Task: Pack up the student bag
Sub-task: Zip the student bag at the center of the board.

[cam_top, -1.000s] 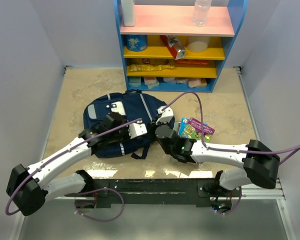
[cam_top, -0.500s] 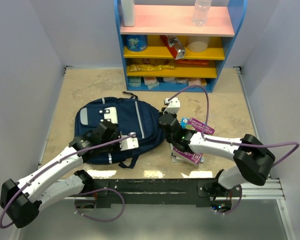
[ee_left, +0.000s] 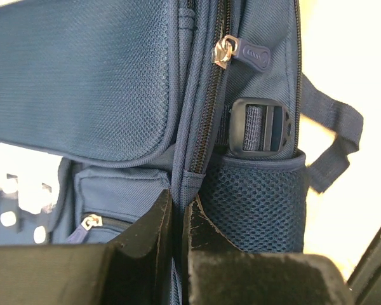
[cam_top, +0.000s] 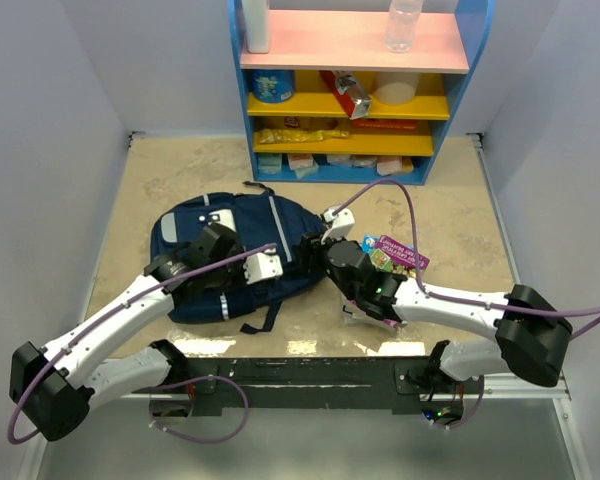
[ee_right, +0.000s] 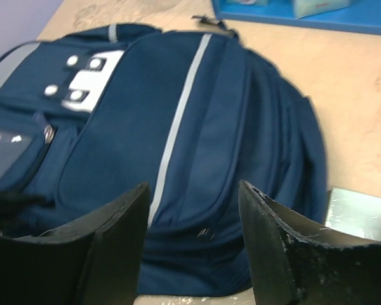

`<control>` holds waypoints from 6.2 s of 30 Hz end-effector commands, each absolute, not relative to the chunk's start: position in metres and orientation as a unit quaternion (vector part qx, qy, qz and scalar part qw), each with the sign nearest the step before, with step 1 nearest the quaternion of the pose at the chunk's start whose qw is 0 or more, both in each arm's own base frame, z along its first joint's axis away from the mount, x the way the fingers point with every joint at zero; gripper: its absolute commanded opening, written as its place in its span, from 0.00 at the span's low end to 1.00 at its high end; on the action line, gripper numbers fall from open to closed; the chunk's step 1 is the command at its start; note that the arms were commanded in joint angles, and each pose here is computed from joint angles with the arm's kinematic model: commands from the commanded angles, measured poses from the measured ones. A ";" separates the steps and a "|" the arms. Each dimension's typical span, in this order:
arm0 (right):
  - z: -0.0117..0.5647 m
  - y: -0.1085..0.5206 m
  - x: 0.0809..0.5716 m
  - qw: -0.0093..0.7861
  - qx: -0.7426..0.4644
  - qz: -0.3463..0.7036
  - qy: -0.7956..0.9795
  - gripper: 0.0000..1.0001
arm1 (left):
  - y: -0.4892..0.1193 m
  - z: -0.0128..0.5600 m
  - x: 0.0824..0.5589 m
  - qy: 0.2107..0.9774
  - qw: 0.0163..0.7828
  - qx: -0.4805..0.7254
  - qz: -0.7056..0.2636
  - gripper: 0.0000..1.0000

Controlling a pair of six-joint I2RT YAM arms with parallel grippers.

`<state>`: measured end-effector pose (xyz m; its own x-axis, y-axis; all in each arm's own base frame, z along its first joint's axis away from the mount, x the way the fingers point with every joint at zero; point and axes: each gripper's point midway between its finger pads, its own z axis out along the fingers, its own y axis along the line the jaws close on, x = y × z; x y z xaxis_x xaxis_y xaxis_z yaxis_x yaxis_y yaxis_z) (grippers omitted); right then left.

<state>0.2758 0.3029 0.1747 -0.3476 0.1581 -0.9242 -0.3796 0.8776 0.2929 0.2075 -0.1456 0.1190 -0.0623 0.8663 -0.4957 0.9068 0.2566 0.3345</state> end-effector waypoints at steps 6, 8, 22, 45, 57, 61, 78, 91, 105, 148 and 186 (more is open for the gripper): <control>0.181 0.347 0.243 0.536 -0.140 0.312 0.772 0.62 | -0.164 0.176 0.237 0.719 0.389 0.574 -0.040 0.00; 0.183 0.352 0.240 0.529 -0.143 0.324 0.771 0.61 | -0.164 0.174 0.236 0.722 0.386 0.573 -0.042 0.00; 0.173 0.368 0.210 0.514 -0.166 0.343 0.768 0.50 | -0.167 0.177 0.242 0.731 0.393 0.556 -0.043 0.00; 0.161 0.374 0.236 0.554 -0.099 0.297 0.772 0.46 | -0.176 0.194 0.237 0.730 0.395 0.553 -0.072 0.00; 0.166 0.389 0.243 0.559 -0.091 0.302 0.767 0.26 | -0.176 0.196 0.230 0.732 0.396 0.548 -0.085 0.00; 0.165 0.377 0.246 0.568 -0.071 0.287 0.768 0.04 | -0.176 0.198 0.227 0.731 0.397 0.548 -0.089 0.00; 0.167 0.280 0.275 0.566 -0.087 0.190 0.798 0.00 | -0.145 0.157 0.210 0.709 0.353 0.609 -0.038 0.00; 0.162 0.257 0.321 0.545 -0.108 0.149 0.818 0.00 | -0.087 0.101 0.203 0.660 0.299 0.685 0.071 0.00; 0.167 0.295 0.276 0.514 -0.158 0.219 0.814 0.00 | -0.082 0.140 0.251 0.742 0.341 0.577 0.008 1.00; 0.159 0.307 0.245 0.471 -0.130 0.276 0.827 0.00 | -0.224 0.105 0.268 0.694 0.396 0.601 -0.027 0.58; 0.145 0.333 0.377 0.508 -0.116 0.215 0.826 0.00 | -0.168 0.095 0.109 0.512 0.238 0.804 -0.185 0.00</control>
<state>0.3343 0.3201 0.0881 -0.5937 -0.0736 -0.8013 -0.4051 0.8878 0.2185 0.1571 -0.1754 0.1075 0.3354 0.7924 -0.5096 0.9245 -0.1727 0.3399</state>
